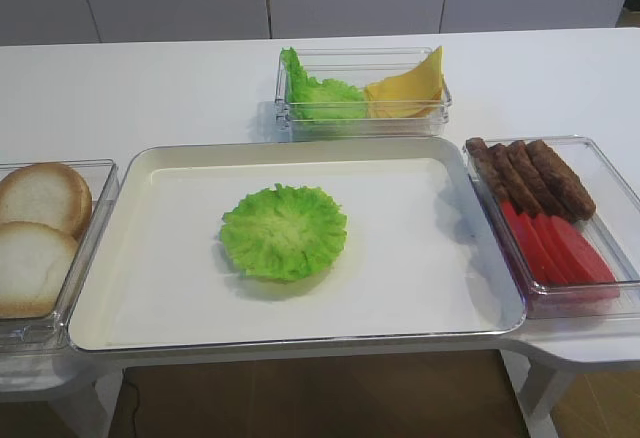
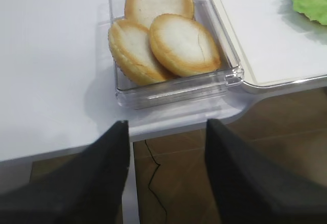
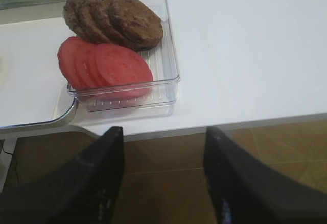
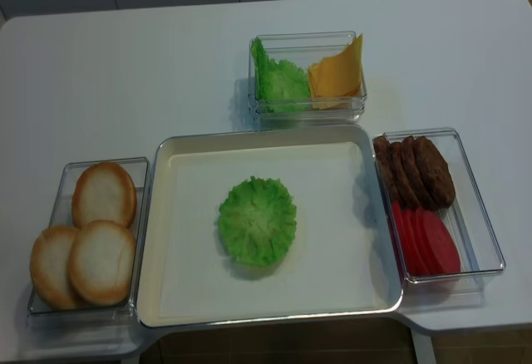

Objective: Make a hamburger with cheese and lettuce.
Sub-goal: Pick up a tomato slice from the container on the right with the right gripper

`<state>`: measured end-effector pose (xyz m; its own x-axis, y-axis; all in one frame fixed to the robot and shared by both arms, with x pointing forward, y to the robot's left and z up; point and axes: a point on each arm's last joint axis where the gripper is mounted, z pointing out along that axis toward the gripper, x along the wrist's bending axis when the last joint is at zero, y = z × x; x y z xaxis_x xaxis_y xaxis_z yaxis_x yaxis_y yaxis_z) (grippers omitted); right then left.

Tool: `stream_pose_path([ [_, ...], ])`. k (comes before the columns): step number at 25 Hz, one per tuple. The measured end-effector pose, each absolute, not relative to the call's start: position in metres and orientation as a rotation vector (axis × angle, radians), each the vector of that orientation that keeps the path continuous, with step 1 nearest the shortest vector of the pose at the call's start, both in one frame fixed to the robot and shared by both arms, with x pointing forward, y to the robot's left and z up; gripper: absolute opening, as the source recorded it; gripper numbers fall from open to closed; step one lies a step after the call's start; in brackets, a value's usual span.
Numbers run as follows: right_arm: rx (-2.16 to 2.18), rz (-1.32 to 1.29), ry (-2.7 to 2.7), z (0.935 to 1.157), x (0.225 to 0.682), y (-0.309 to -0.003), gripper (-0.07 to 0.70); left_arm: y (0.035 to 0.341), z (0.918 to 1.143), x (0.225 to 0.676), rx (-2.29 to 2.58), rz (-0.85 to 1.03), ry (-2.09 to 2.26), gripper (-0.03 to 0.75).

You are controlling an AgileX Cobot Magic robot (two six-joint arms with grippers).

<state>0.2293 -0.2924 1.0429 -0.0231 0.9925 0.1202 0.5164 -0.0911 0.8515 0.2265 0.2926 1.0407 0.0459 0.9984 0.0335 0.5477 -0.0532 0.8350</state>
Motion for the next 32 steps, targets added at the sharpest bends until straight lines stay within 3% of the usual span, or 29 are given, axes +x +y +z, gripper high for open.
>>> stream_pose_path([
  [32,1.649,1.021,1.598,1.0429,0.2293,-0.2924,0.382,0.2926,1.0407,0.2265,1.677,0.884,1.573,0.36],
])
